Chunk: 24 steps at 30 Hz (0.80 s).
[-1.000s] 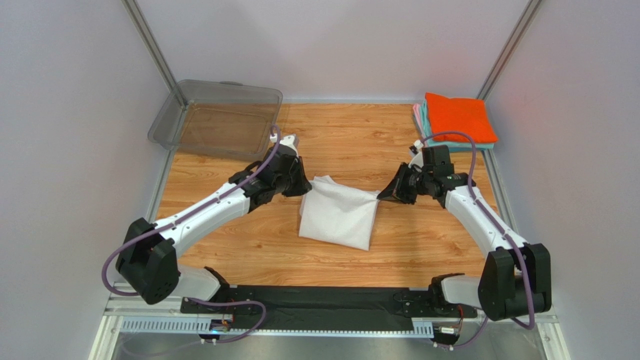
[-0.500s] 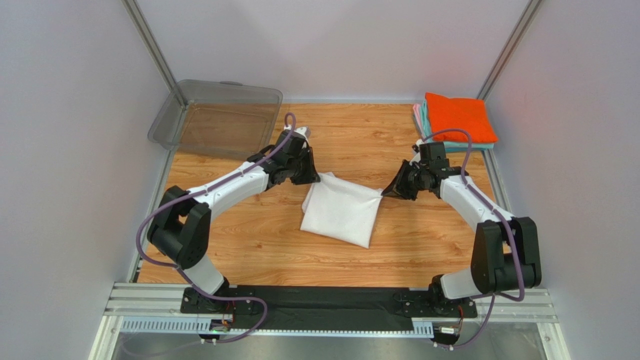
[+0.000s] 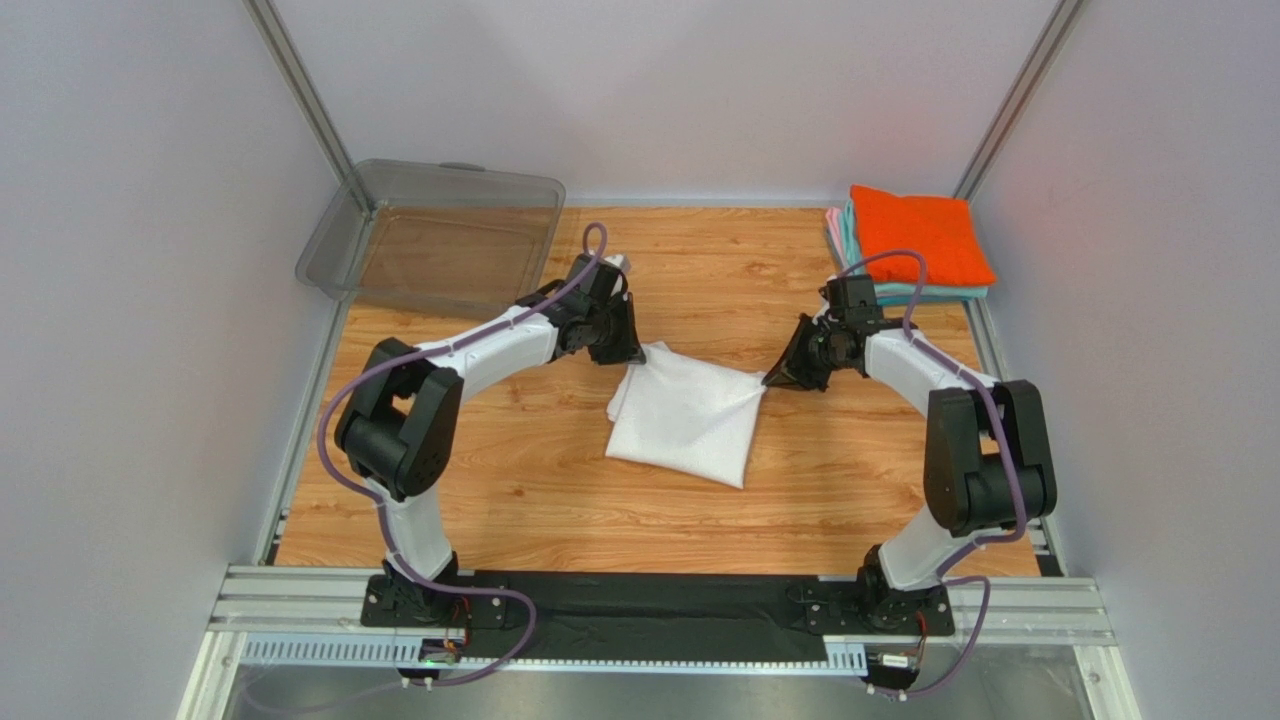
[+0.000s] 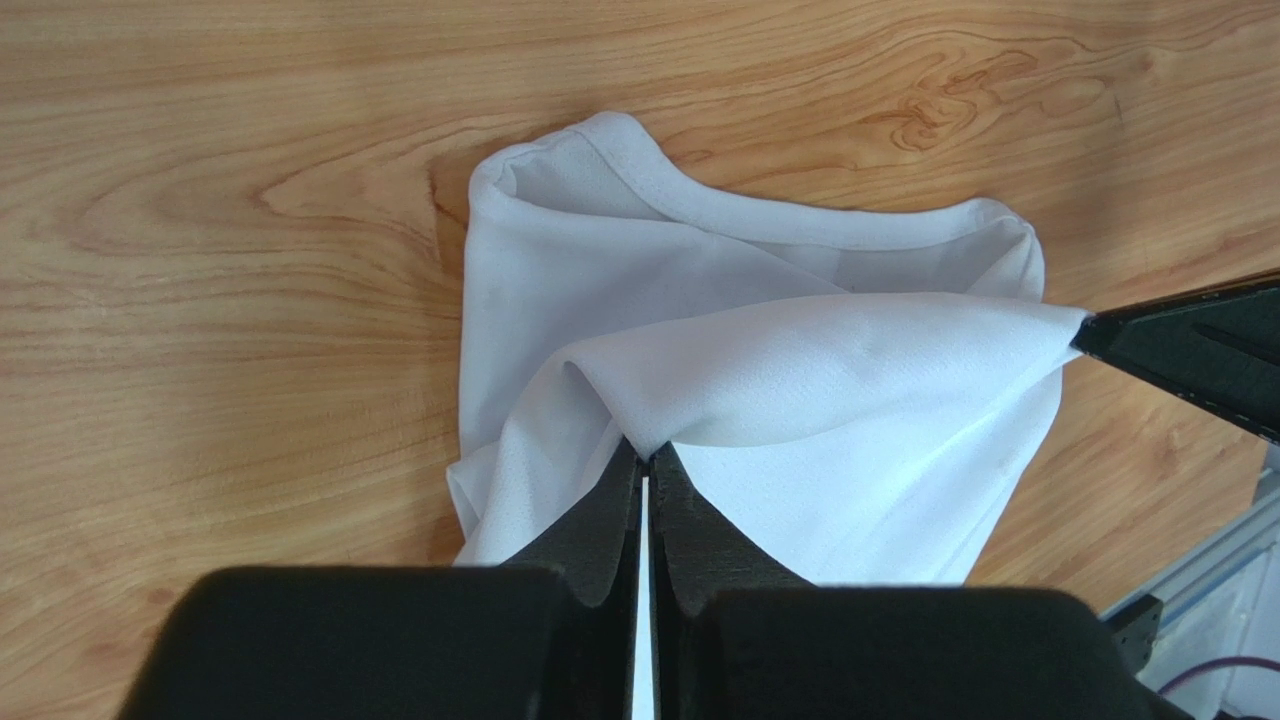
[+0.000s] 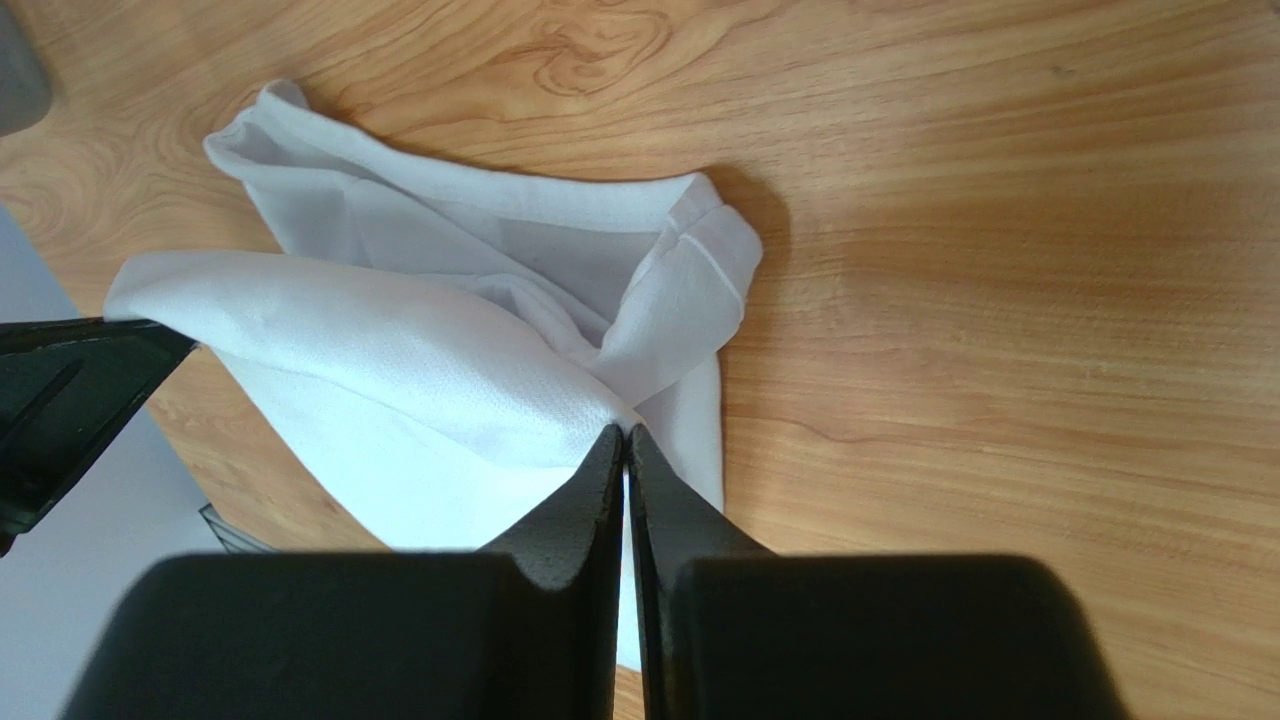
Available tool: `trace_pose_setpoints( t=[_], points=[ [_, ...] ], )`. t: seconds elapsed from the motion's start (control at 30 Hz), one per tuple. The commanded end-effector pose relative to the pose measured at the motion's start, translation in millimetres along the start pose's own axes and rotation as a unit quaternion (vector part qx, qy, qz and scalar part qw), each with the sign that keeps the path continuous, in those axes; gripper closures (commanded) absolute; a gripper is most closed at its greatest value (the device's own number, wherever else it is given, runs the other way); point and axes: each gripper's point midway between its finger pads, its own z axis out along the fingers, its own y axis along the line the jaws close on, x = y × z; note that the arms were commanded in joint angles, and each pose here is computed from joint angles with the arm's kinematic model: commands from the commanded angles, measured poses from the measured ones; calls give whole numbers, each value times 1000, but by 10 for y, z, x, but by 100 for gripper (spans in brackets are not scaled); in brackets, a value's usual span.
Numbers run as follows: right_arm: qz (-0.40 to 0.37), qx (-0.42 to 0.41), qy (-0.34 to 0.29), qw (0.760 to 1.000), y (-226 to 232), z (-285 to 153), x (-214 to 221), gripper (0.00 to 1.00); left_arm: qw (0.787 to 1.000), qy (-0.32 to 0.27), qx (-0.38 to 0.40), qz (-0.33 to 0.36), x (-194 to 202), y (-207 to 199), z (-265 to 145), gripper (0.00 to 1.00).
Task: Fold and stack the t-shirts
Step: Fold the tshirt
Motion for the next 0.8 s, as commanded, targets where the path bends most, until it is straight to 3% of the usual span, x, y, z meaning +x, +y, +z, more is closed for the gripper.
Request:
trace_pose_setpoints(
  t=[0.0,0.07,0.1,0.13,0.2,0.27,0.33,0.6,0.77],
  points=[
    [-15,-4,-48,999,97,28,-328,93,1000,-14,11,11,-168,-80,11,92],
    [-18,-7,-50,999,136,15,-367,90,1000,-11,6,10,-171,-60,13,72],
    [-21,-9,-52,998,163,-11,-385,82,1000,-14,1,10,-186,-49,3,64],
    [-25,-13,-50,998,207,-63,-385,76,1000,-13,-5,10,-196,-47,-28,47],
    [-29,-15,-49,998,234,-130,-367,55,1000,-15,-2,10,-220,-77,-82,29],
    [-33,-26,-51,998,291,-206,-344,42,1000,-22,9,13,-247,-141,-192,4],
    [-39,-48,-50,997,394,-342,-280,0,999,-28,23,14,-250,-206,-316,0],
    [-74,-156,-21,985,794,-666,204,0,995,-36,96,21,-123,-524,-608,0],
    [-84,-189,11,978,940,-566,460,0,989,-24,142,18,-82,-684,-472,0]
  ],
)
